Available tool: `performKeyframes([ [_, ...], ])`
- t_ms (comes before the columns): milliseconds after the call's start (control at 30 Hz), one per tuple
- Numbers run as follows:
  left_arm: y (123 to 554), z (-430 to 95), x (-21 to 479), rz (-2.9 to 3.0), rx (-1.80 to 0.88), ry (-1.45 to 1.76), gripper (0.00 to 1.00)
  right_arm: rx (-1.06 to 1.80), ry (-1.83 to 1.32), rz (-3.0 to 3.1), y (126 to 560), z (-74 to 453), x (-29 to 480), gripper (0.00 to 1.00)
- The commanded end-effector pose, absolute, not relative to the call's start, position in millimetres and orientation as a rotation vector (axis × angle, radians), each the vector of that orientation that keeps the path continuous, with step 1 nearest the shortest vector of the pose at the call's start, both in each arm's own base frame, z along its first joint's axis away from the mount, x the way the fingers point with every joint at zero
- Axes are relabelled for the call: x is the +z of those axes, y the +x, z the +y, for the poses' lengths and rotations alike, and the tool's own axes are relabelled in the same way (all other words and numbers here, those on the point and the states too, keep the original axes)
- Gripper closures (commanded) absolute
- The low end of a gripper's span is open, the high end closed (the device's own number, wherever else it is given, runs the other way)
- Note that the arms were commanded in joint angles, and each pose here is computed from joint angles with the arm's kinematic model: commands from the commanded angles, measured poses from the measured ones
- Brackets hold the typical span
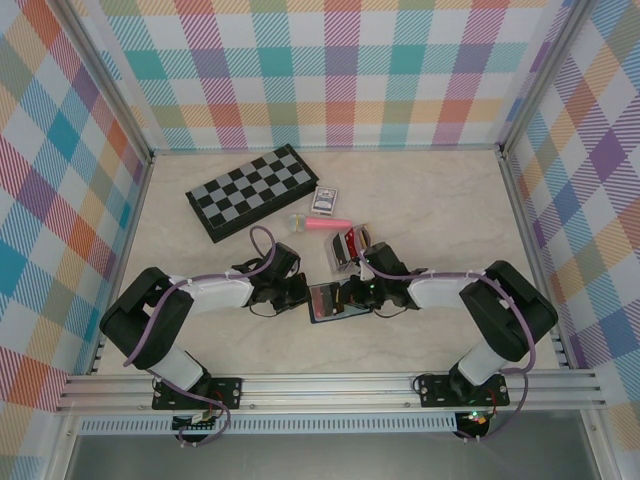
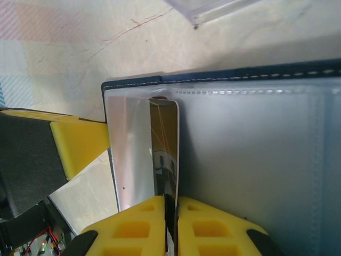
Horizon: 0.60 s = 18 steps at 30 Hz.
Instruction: Put the credit cards into the card holder
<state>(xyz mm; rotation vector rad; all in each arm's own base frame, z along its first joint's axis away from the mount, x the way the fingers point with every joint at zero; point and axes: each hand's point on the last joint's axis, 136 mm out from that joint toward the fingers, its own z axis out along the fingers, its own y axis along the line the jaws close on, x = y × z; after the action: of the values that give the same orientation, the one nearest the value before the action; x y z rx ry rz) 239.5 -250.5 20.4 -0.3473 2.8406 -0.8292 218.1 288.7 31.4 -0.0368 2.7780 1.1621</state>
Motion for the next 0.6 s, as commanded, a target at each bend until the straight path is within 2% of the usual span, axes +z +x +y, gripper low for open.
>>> performKeyframes([
  [0,232.0,-251.0,13.6,2.878,-0.796,-0.323,1.0,1.109,-0.085,2.835,208.8,287.1,25.4,0.86],
  [100,231.5,-250.2,12.6,2.882,-0.789,-0.321,1.0,1.0,-0.09,2.86,210.1,276.4,25.8,0.75],
  [300,231.3,-251.2,12.0,2.884,-0.793,-0.316,1.0,0.88,-0.109,2.887,215.8,268.1,27.9,0.64],
  [400,231.6,-252.0,12.2,2.883,-0.798,-0.313,1.0,0.875,-0.125,2.887,218.5,270.4,28.3,0.7],
  [567,231.9,-252.7,12.5,2.884,-0.8,-0.309,1.0,0.876,-0.138,2.913,220.8,276.5,22.8,0.74],
])
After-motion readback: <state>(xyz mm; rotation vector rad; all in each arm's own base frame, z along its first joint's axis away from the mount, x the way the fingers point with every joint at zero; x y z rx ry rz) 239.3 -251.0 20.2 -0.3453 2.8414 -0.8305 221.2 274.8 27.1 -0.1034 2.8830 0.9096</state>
